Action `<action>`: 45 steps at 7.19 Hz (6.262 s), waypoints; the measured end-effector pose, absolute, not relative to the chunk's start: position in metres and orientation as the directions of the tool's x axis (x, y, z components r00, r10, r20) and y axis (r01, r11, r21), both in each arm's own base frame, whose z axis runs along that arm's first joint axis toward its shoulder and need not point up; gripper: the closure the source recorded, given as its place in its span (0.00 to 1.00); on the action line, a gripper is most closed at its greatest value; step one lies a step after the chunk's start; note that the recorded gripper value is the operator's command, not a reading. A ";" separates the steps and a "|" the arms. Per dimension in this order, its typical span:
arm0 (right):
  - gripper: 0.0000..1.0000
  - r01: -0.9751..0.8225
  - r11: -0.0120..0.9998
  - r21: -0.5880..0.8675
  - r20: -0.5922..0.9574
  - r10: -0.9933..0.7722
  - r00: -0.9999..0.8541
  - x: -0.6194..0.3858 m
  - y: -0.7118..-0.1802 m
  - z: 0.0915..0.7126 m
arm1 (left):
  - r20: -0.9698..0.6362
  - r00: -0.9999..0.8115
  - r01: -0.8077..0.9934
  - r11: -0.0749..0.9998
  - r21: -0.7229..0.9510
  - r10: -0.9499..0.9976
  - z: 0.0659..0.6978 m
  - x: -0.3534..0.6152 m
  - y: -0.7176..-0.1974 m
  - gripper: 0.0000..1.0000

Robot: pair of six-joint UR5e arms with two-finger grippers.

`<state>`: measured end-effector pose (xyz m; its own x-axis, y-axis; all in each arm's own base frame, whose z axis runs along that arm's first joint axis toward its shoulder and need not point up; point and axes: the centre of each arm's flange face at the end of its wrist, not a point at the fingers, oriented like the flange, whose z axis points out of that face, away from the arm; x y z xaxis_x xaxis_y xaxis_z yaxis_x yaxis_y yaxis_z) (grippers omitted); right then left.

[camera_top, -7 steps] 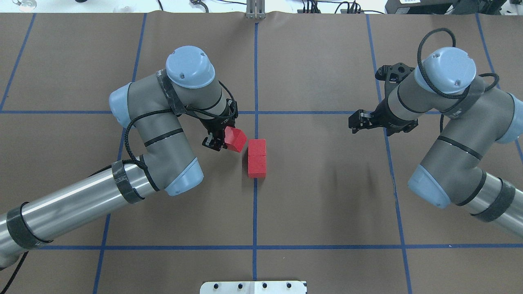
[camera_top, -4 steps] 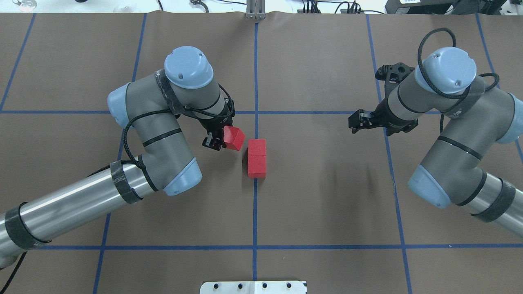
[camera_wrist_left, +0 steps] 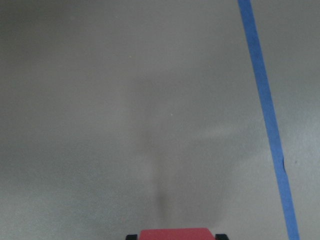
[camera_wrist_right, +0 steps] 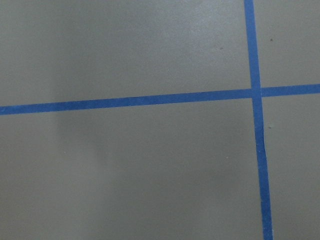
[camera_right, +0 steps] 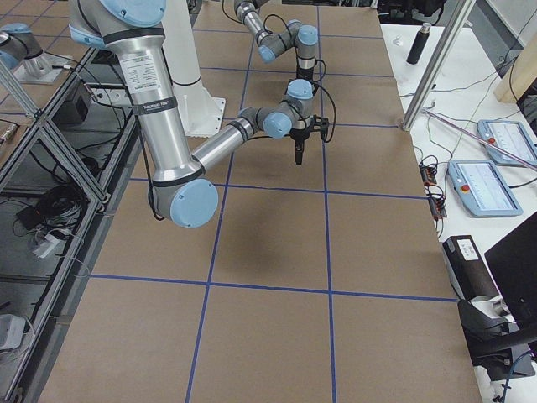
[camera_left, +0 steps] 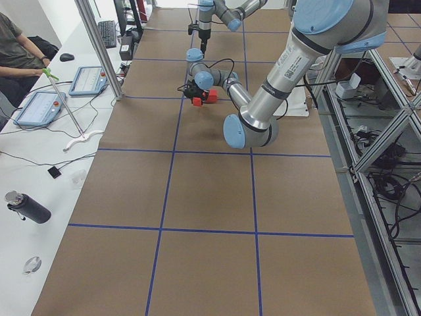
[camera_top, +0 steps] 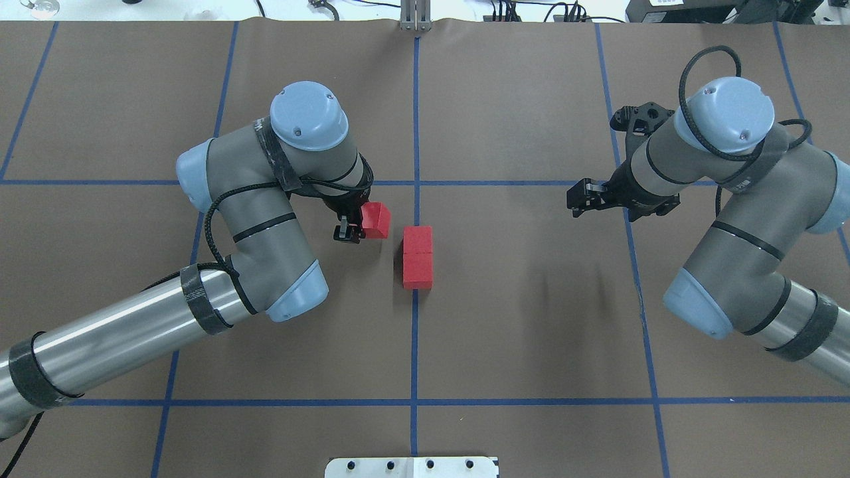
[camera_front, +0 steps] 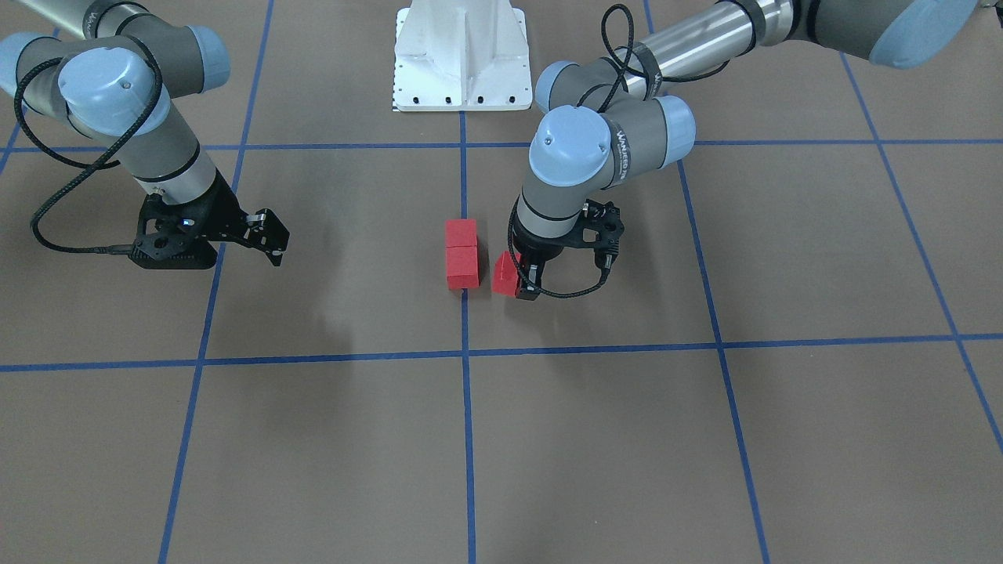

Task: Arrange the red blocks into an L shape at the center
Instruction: 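Lower the held red cube beside the row's far-end cube with the left gripper, then push the red cube against the row's far-end cube with the left gripper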

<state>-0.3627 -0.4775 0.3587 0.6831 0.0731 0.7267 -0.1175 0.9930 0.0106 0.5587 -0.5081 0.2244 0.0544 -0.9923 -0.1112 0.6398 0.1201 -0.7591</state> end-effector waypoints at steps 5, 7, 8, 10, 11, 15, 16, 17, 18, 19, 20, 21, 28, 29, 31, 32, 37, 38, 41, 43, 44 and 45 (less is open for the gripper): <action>0.00 -0.120 0.993 0.020 0.715 0.070 0.695 -0.367 -0.474 0.364 | -0.025 0.022 0.655 0.033 -0.755 -0.999 0.227 0.583 -0.483 1.00; 0.00 -0.120 0.993 0.020 0.714 0.070 0.697 -0.367 -0.474 0.365 | -0.016 0.018 0.655 0.024 -0.755 -1.000 0.226 0.587 -0.479 1.00; 0.00 -0.120 0.993 0.020 0.714 0.070 0.697 -0.367 -0.474 0.365 | -0.014 0.017 0.656 0.022 -0.754 -1.000 0.225 0.588 -0.479 1.00; 0.00 -0.120 0.993 0.020 0.714 0.070 0.697 -0.367 -0.474 0.365 | -0.006 0.014 0.666 0.014 -0.745 -1.000 0.225 0.589 -0.479 1.00; 0.00 -0.120 0.993 0.020 0.714 0.070 0.697 -0.367 -0.474 0.365 | -0.002 0.008 0.671 0.007 -0.741 -1.000 0.226 0.589 -0.480 1.00; 0.00 -0.119 0.993 0.020 0.715 0.069 0.696 -0.367 -0.474 0.364 | 0.011 -0.023 0.676 -0.023 -0.737 -1.000 0.223 0.590 -0.481 1.00; 0.00 -0.119 0.993 0.021 0.714 0.069 0.696 -0.367 -0.474 0.364 | 0.015 -0.026 0.676 -0.028 -0.737 -1.000 0.220 0.591 -0.481 1.00; 0.00 -0.119 0.993 0.021 0.714 0.069 0.696 -0.367 -0.474 0.364 | 0.018 -0.028 0.676 -0.032 -0.736 -0.999 0.218 0.591 -0.481 1.00; 0.00 -0.119 0.993 0.021 0.714 0.069 0.696 -0.367 -0.474 0.364 | 0.019 -0.030 0.675 -0.034 -0.737 -0.999 0.216 0.592 -0.481 1.00; 0.00 -0.119 0.993 0.021 0.715 0.069 0.696 -0.367 -0.473 0.364 | 0.020 -0.031 0.674 -0.036 -0.738 -0.999 0.214 0.592 -0.481 1.00; 0.00 -0.119 0.993 0.020 0.715 0.069 0.695 -0.367 -0.473 0.364 | 0.021 -0.031 0.675 -0.037 -0.737 -0.999 0.214 0.592 -0.481 1.00; 0.00 -0.119 0.993 0.020 0.715 0.069 0.696 -0.367 -0.473 0.364 | 0.021 -0.033 0.676 -0.038 -0.736 -0.999 0.215 0.593 -0.481 1.00; 0.00 -0.118 0.993 0.019 0.714 0.069 0.697 -0.367 -0.474 0.365 | 0.030 -0.048 0.683 -0.055 -0.728 -0.998 0.214 0.599 -0.484 1.00; 0.00 -0.118 0.993 0.019 0.714 0.069 0.697 -0.367 -0.474 0.365 | 0.030 -0.046 0.683 -0.054 -0.728 -0.998 0.214 0.599 -0.484 1.00; 0.00 -0.119 0.993 0.019 0.714 0.069 0.697 -0.367 -0.474 0.365 | 0.030 -0.044 0.683 -0.052 -0.728 -0.999 0.214 0.600 -0.482 1.00; 0.00 -0.118 0.993 0.020 0.715 0.069 0.696 -0.367 -0.474 0.364 | 0.029 -0.043 0.683 -0.051 -0.729 -0.999 0.214 0.600 -0.482 1.00; 0.00 -0.119 0.993 0.020 0.715 0.069 0.696 -0.367 -0.474 0.364 | 0.024 -0.038 0.683 -0.043 -0.730 -0.999 0.213 0.600 -0.482 0.12; 0.00 -0.119 0.993 0.020 0.715 0.069 0.696 -0.367 -0.474 0.364 | 0.022 -0.035 0.683 -0.040 -0.730 -0.999 0.213 0.600 -0.482 0.00; 0.00 -0.119 0.993 0.021 0.716 0.067 0.695 -0.367 -0.474 0.363 | 0.024 -0.034 0.687 -0.041 -0.726 -0.999 0.211 0.599 -0.481 0.00; 0.00 -0.119 0.993 0.023 0.718 0.066 0.693 -0.366 -0.473 0.361 | 0.021 -0.033 0.681 -0.038 -0.731 -0.999 0.205 0.599 -0.481 0.00; 0.00 -0.119 0.993 0.024 0.719 0.065 0.692 -0.366 -0.473 0.361 | 0.019 -0.032 0.678 -0.036 -0.734 -0.999 0.202 0.599 -0.481 0.00; 0.00 -0.119 0.993 0.024 0.719 0.065 0.692 -0.366 -0.473 0.361 | 0.018 -0.031 0.677 -0.034 -0.735 -0.999 0.201 0.599 -0.480 0.00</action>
<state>-0.3663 -0.4729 0.3606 0.6923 0.0652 0.7186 -0.1186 0.9926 0.0242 0.5990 -0.4803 0.2011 -0.0306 -0.9994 0.0176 0.6773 -0.0337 -0.7349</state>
